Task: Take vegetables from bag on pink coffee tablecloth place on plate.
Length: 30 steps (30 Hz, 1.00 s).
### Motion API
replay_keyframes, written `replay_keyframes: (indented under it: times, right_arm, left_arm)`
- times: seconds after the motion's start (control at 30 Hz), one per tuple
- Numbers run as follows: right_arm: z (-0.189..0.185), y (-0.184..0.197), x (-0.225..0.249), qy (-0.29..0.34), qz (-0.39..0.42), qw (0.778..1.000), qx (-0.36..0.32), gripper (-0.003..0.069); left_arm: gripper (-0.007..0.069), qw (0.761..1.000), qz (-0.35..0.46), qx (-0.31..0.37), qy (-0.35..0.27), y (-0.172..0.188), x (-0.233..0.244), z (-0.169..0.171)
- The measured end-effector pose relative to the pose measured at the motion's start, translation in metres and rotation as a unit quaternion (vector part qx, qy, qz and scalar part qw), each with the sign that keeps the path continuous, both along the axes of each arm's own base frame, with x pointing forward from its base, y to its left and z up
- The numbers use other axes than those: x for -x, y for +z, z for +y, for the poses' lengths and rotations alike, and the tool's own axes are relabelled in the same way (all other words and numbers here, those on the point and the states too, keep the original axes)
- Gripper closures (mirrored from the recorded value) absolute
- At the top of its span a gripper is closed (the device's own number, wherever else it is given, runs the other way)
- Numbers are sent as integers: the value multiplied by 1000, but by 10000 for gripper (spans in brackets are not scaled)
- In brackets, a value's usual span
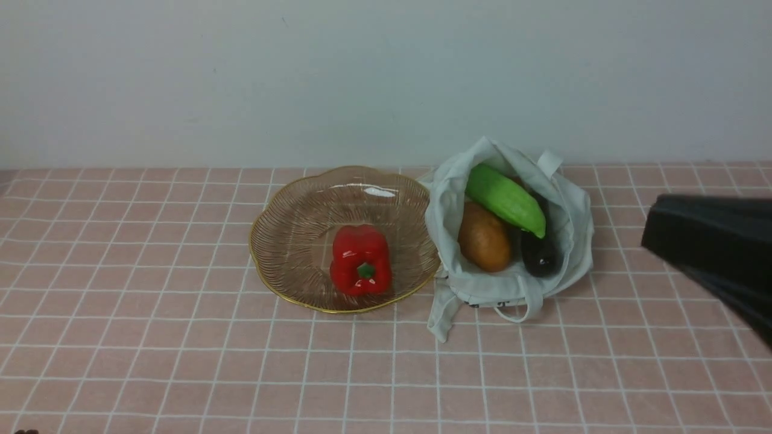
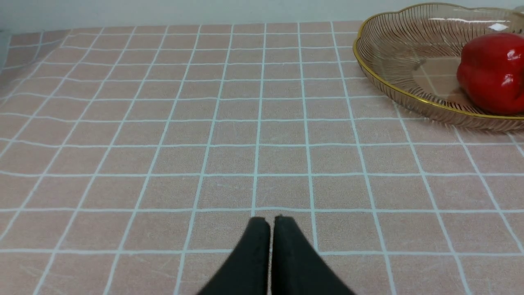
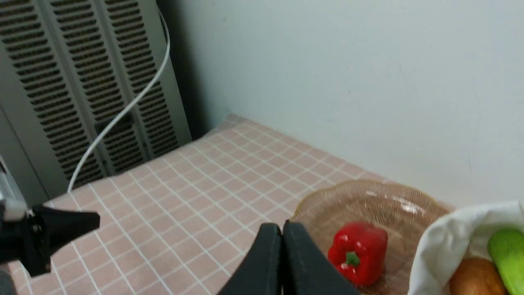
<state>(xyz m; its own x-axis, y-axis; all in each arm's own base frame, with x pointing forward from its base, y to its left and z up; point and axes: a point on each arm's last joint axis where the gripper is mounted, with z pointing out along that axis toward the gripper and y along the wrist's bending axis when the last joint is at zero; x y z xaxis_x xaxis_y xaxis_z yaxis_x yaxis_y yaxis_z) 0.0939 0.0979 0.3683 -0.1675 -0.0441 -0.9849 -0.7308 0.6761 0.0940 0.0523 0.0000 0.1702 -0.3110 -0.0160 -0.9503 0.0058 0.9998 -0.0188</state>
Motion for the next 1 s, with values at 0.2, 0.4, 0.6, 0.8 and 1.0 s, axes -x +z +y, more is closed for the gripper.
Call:
replay_keyframes:
  times: [0.2,0.4,0.6,0.8,1.0]
  right_arm:
    - [2,-42,-2,-1,41,998,41,673]
    - [1,-57,-3,-3,46,997,65,673]
    - [0,-56,-2,-4,42,997,63,673]
    - [-19,-49,-2,-60,5,996,68,673]
    - [-63,-60,11,-206,-17,976,69,673]
  left_arm:
    - [630,1000,0,0,0,0,0,0]
    - [630,1000,0,0,0,0,0,0]
    - [630,1000,0,0,0,0,0,0]
    - [630,1000,0,0,0,0,0,0]
    - [630,1000,0,0,0,0,0,0]
